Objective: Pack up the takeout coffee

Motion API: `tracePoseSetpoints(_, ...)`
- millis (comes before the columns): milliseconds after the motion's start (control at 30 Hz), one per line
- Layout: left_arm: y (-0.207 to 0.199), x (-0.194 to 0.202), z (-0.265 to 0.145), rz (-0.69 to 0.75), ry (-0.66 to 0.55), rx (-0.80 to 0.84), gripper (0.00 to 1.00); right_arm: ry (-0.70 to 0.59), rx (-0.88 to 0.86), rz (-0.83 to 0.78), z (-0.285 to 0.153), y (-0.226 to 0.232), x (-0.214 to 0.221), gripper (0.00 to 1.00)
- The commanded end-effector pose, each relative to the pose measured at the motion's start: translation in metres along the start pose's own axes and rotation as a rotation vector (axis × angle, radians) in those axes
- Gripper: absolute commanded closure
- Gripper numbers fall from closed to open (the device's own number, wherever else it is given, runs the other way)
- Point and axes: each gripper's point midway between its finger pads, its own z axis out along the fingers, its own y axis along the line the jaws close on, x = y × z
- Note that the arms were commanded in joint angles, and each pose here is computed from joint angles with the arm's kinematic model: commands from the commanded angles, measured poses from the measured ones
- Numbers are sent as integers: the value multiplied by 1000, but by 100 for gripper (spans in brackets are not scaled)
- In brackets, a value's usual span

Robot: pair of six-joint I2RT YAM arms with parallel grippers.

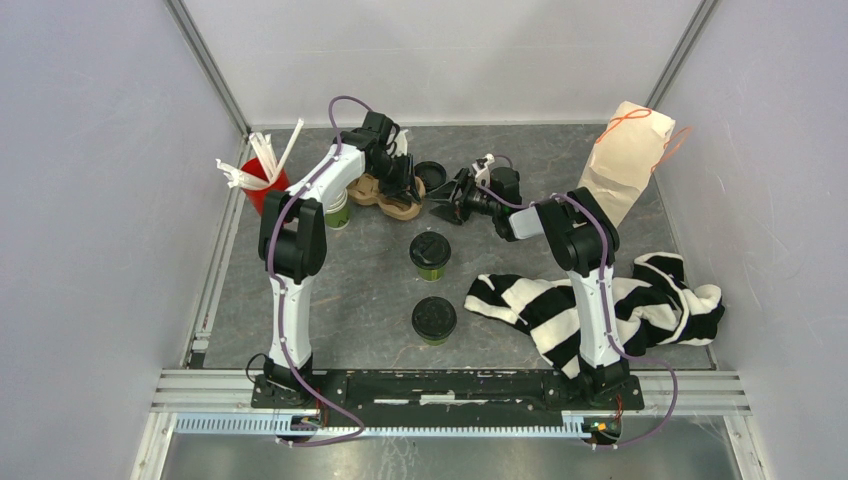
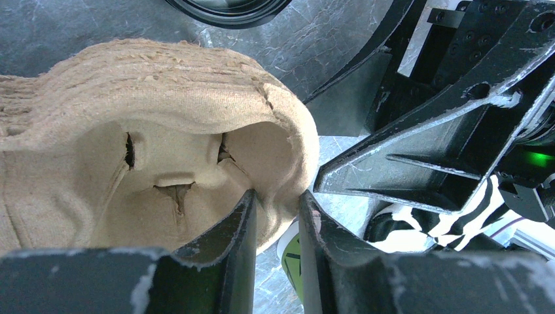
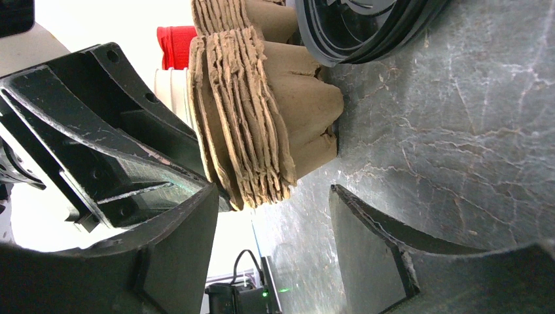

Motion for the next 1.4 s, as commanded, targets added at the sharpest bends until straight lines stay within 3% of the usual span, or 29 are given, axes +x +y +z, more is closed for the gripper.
tracePoseSetpoints(0, -11, -9, -10, -7, -27, 43, 86, -12, -54, -57, 10, 15, -9, 31)
tracePoseSetpoints(733, -28, -21, -19, -5, -68, 81, 87, -2, 14, -78, 21, -4, -4, 30)
tracePoseSetpoints(900, -40, -32, -23, -7, -102, 79, 92, -5, 137, -117, 25, -21, -4, 29)
tracePoseSetpoints(1367, -49, -53, -44, 42, -203, -150, 95, 10, 423, -177, 29, -53, 1, 29)
